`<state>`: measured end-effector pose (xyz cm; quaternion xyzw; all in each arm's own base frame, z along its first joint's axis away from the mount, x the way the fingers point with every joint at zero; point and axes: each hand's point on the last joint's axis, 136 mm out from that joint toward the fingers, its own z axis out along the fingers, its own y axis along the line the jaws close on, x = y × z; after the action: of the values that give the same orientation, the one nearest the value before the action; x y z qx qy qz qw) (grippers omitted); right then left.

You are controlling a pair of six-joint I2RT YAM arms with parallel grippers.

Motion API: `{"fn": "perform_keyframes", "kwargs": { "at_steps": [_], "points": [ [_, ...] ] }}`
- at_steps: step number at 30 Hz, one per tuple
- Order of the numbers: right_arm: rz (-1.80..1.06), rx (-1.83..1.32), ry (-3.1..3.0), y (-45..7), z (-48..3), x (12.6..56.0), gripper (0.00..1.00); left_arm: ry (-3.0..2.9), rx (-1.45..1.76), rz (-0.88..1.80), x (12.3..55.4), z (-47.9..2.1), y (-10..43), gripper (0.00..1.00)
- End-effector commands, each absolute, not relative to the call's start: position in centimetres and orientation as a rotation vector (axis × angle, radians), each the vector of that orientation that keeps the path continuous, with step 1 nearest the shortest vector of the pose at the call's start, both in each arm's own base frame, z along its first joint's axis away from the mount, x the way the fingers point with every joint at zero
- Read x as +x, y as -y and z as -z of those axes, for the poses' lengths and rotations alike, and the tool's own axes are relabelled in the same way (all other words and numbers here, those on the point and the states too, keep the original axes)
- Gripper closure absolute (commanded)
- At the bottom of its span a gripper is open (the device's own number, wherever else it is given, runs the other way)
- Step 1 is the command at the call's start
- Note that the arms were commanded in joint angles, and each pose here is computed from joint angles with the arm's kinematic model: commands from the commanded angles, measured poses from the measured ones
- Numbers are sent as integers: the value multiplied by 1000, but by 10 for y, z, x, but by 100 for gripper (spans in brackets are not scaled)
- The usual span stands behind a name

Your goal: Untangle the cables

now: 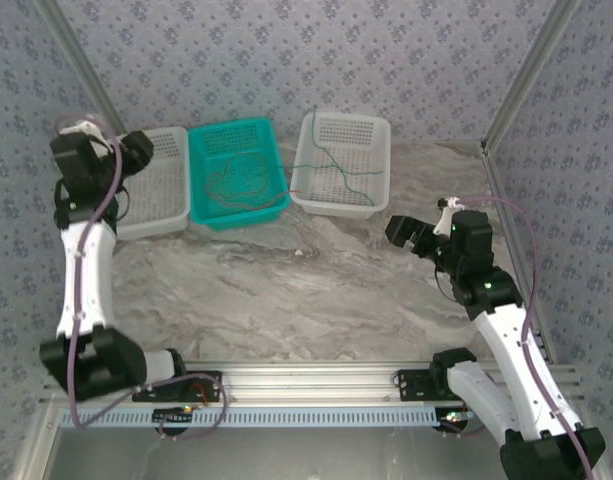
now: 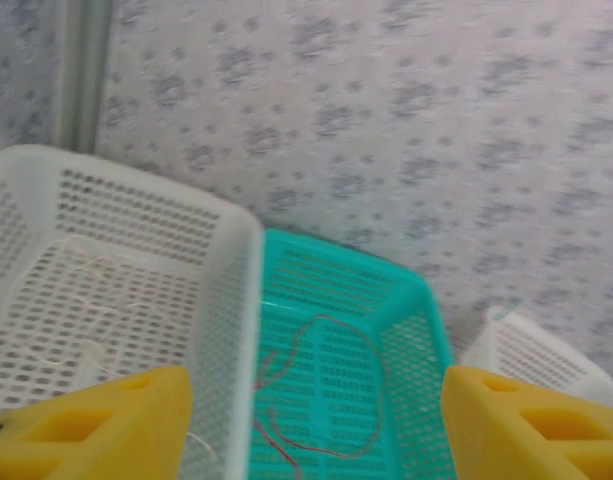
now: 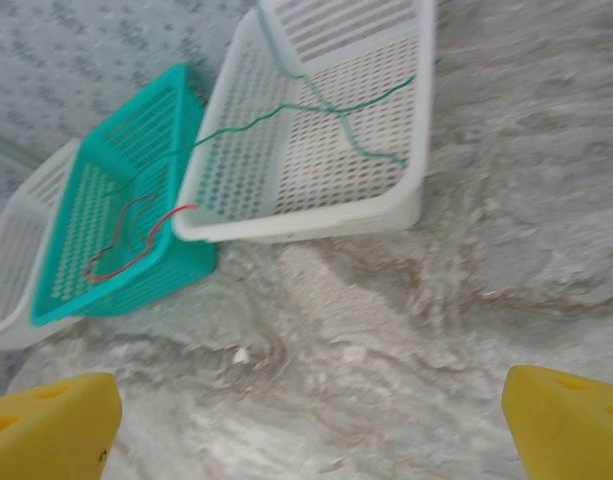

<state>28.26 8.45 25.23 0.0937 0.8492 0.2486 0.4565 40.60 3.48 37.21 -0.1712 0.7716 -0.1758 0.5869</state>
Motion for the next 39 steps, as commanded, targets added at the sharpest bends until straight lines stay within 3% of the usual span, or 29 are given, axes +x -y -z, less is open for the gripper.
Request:
{"fn": "perform_keyframes", "kwargs": {
  "at_steps": [1, 8, 15, 18, 21, 31, 39],
  "points": [
    [-396, 307, -2074, -50, -244, 295, 0, -1692, -297, 409, 377, -396, 8, 33],
    [-184, 428, -2075, 0, -218, 310, 0, -1722, -124, 394, 321, -358, 84, 32],
    [89, 494, -2073, 41, -186, 326, 3, -1889, 17, 331, 298, -278, 137, 32],
    [162, 458, -2050, 48, -169, 339, 0, -1959, 83, 286, 293, -244, 152, 21],
    [235, 428, -2014, 55, -153, 352, 0, -1991, 124, 225, 290, -228, 156, 13],
    [429, 313, -2018, 66, -97, 398, 0, -1948, 168, 128, 287, -230, 142, 1],
    [160, 96, -1927, 28, -86, 389, 0, -1937, 163, 13, 285, -231, 124, 1]
  ]
}}
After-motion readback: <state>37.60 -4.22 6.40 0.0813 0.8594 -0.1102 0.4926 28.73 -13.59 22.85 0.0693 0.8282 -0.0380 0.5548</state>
